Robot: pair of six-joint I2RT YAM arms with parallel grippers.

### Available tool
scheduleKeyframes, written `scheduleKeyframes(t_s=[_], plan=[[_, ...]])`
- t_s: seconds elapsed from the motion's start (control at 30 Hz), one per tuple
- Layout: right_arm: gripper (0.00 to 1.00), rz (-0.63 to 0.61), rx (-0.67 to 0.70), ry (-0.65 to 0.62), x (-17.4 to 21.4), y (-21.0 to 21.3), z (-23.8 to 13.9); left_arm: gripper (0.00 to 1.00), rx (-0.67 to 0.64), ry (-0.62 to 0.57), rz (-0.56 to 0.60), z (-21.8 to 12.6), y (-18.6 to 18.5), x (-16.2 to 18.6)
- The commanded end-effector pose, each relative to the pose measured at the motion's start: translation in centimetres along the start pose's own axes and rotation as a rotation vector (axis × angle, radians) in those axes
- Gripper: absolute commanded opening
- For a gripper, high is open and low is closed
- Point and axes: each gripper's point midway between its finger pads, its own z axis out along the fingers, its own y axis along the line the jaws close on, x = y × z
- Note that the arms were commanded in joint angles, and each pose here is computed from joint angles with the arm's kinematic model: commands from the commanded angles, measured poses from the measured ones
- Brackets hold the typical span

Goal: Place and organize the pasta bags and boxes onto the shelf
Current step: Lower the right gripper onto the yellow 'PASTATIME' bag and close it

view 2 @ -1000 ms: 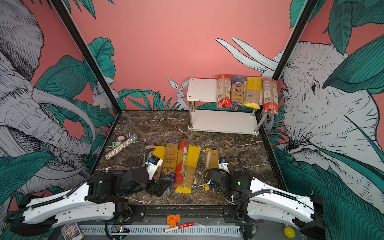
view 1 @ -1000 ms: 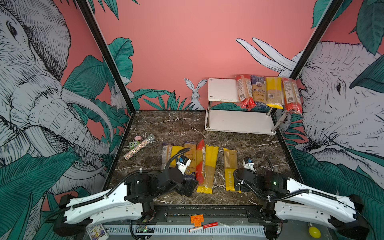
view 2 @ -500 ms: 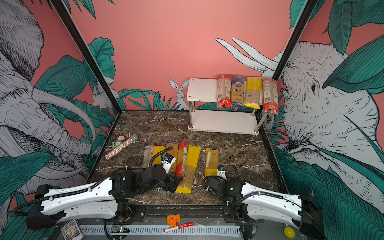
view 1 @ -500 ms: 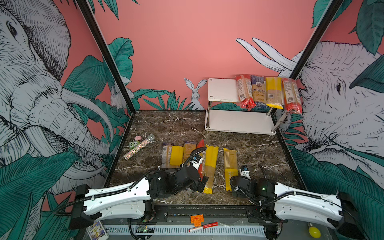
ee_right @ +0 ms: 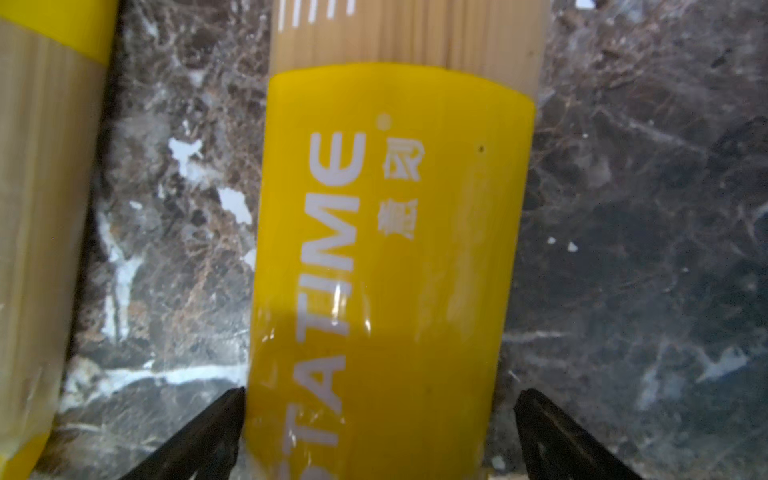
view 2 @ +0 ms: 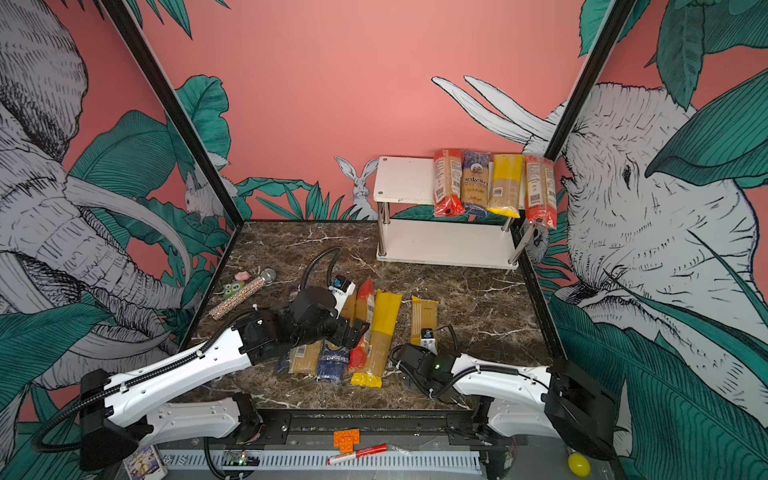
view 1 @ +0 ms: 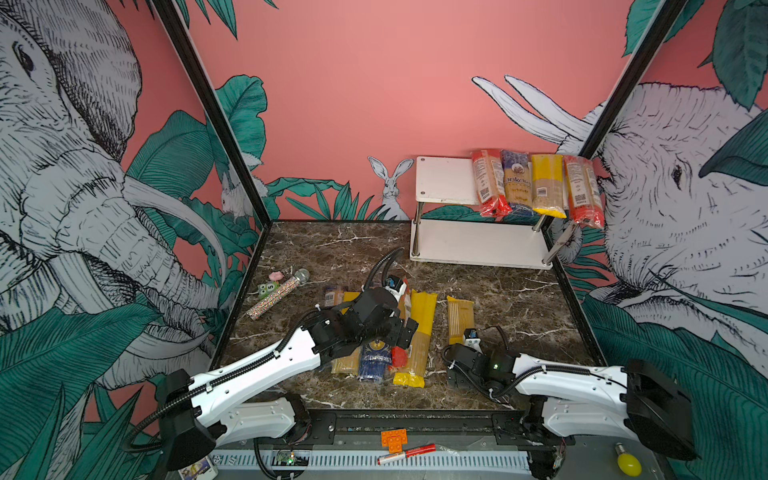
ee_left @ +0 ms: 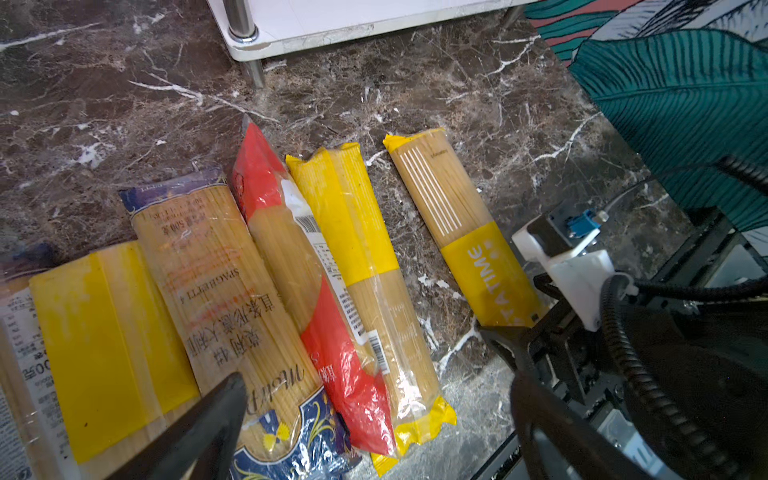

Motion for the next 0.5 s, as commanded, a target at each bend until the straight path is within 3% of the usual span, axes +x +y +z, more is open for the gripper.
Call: scheduleKeyframes(t_s=[0.0,0.1,0.17,0.27,0.47], plan=[[0.99,0.028,-0.029,0.007,-0.6,0.5,1.0,0.99,0.046,-0.018,0.02,-0.5,-0.3,-1.7],[0.98,0.02,-0.011,0.033,-0.5,0.3,1.8,0.99,0.045,-0.023,0.014,-0.4,0.3,-2.7],[0.9,0.009,0.008,0.063,-0.1,0.1,2.4,0.99,0.041,-0.026,0.01,-0.4,0.7,-3.3],[0.53,-0.003,0.016,0.108,0.7,0.2,3.2,0.99,0.037,-0.031,0.003,-0.4,1.3,-4.0],[0.0,-0.015,-0.024,0.163,1.8,0.9,3.7,0.99,0.027,-0.044,-0.013,-0.6,2.2,-4.8]])
